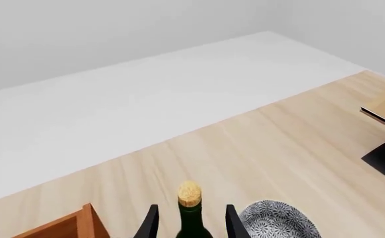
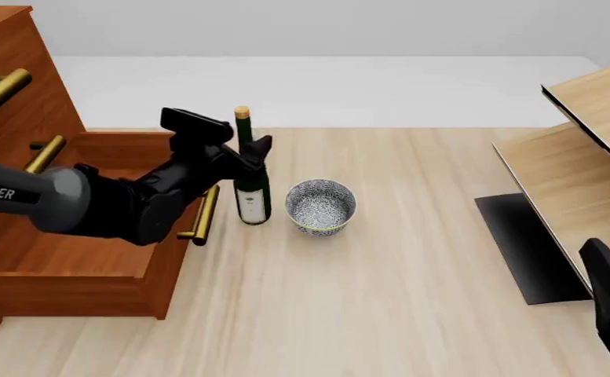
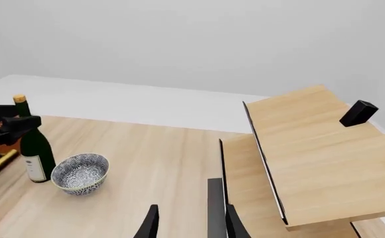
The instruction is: Put the wine bottle in the bottom drawer of the cabinet.
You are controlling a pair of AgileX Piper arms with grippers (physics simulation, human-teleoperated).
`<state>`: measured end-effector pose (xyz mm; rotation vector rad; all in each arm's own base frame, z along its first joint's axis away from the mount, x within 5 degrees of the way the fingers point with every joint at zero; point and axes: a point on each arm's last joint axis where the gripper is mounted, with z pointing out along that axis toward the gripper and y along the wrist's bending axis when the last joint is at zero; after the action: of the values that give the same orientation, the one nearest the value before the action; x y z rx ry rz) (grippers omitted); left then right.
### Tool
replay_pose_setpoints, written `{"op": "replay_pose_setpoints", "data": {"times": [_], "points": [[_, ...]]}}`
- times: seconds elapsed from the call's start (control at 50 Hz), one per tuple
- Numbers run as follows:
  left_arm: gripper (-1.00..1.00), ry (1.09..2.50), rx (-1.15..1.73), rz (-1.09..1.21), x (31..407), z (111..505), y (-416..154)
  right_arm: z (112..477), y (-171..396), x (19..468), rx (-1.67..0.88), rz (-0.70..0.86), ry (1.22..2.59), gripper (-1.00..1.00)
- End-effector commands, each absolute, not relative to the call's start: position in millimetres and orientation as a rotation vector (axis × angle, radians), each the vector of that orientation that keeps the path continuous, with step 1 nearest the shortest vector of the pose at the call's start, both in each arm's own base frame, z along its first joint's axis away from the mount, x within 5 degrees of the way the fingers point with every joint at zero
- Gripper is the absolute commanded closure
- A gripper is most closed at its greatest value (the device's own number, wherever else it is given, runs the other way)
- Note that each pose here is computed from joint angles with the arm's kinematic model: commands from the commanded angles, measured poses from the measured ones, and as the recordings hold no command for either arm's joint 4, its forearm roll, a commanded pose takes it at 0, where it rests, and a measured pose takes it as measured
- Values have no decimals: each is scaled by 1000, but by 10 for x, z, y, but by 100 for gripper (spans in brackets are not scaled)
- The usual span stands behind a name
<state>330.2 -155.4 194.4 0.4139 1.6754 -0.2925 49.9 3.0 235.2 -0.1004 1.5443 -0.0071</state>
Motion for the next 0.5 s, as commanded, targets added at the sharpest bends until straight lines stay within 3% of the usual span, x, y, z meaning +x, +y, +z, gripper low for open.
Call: {"op": "replay_pose_setpoints", "data": {"times": [0.02, 0.32, 0.34, 0.5], "points": [[-100, 1686, 409, -292, 3374, 1915, -1572, 2361, 30, 495, -105, -10, 1549, -100], [-100, 1690, 424, -301, 3408, 1909, -1648, 2368, 28, 493, -101, -13, 1549, -100], [100, 1686, 423, -295, 3414, 1913, -1633, 2368, 28, 493, -102, -13, 1549, -100], [100, 1691, 423, -305, 3392, 1913, -1651, 2366, 31, 494, -105, -8, 1548, -100]]}}
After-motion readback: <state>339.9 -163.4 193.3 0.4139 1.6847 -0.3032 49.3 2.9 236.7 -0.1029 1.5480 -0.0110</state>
